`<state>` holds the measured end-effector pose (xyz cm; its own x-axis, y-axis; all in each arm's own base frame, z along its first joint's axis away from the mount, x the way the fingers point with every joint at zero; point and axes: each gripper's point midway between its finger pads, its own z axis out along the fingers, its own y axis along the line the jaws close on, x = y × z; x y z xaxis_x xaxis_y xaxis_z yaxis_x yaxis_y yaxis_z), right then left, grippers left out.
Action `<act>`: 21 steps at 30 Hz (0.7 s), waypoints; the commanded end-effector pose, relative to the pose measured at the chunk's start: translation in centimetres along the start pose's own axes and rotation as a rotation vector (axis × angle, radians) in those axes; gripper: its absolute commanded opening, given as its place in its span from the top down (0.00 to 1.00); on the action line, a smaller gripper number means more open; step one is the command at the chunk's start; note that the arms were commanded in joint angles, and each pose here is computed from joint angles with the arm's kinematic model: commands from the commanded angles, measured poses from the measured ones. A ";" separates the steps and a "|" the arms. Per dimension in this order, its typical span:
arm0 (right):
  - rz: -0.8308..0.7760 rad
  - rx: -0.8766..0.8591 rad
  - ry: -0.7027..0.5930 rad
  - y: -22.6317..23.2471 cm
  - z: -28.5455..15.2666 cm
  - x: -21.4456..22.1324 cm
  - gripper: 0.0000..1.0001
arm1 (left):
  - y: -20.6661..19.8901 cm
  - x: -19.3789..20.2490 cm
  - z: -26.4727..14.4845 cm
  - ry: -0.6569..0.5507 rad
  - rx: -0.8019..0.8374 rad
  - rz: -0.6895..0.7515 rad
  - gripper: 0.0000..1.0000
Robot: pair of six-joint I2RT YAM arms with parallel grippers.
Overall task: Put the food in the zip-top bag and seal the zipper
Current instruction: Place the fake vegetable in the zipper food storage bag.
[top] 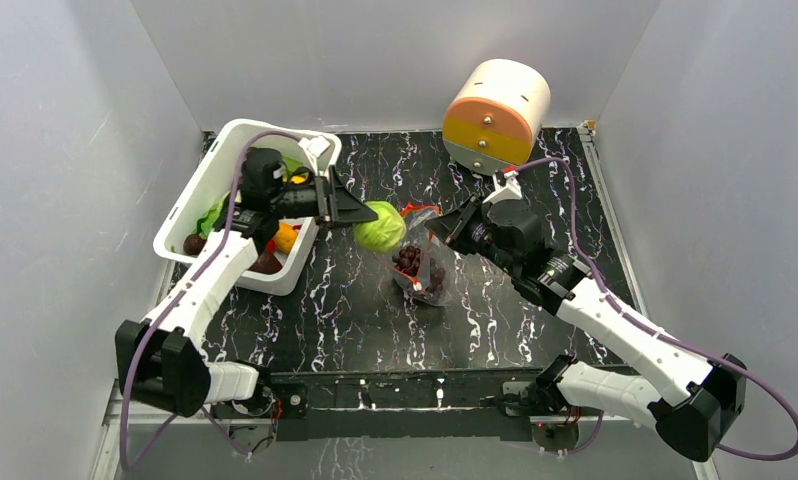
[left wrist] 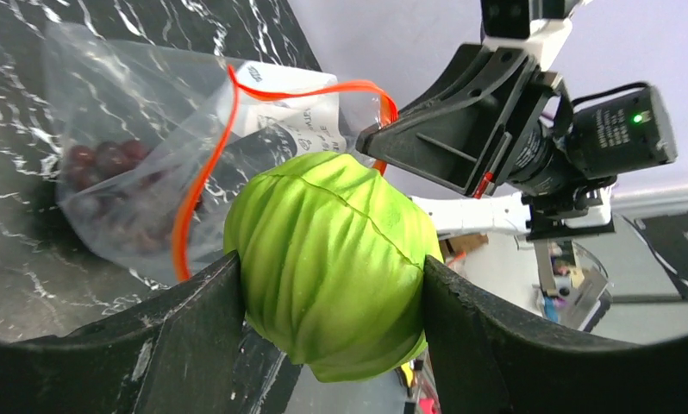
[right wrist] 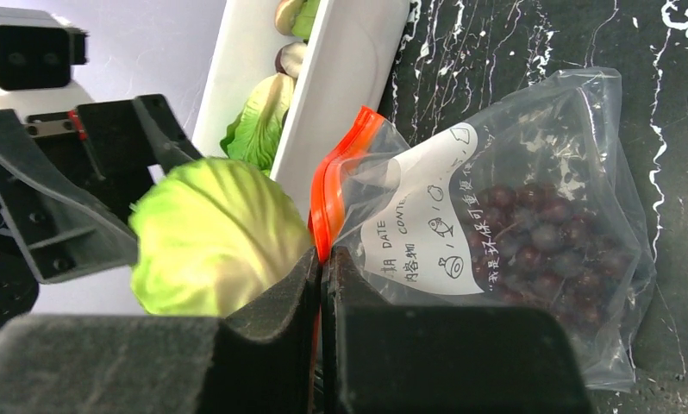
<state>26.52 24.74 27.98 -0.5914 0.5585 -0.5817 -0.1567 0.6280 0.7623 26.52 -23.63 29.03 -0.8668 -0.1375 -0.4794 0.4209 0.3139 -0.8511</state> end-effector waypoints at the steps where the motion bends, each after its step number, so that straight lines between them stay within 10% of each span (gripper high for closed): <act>1: 0.029 -0.089 -0.064 2.4 0.1 -1.6 1.00 | -1.2 2.0 2.2 0.098 0.071 0.029 0.55; 21: 0.013 -0.174 0.082 3.4 1.2 1.5 1.00 | 7.5 4.5 7.9 0.164 -0.301 0.146 0.56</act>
<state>26.04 27.36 26.03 -0.6809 0.4953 -0.5395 -0.1936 0.5887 0.7848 27.26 -28.91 19.80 -0.8760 0.0129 -0.4822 0.4257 0.4907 -0.7602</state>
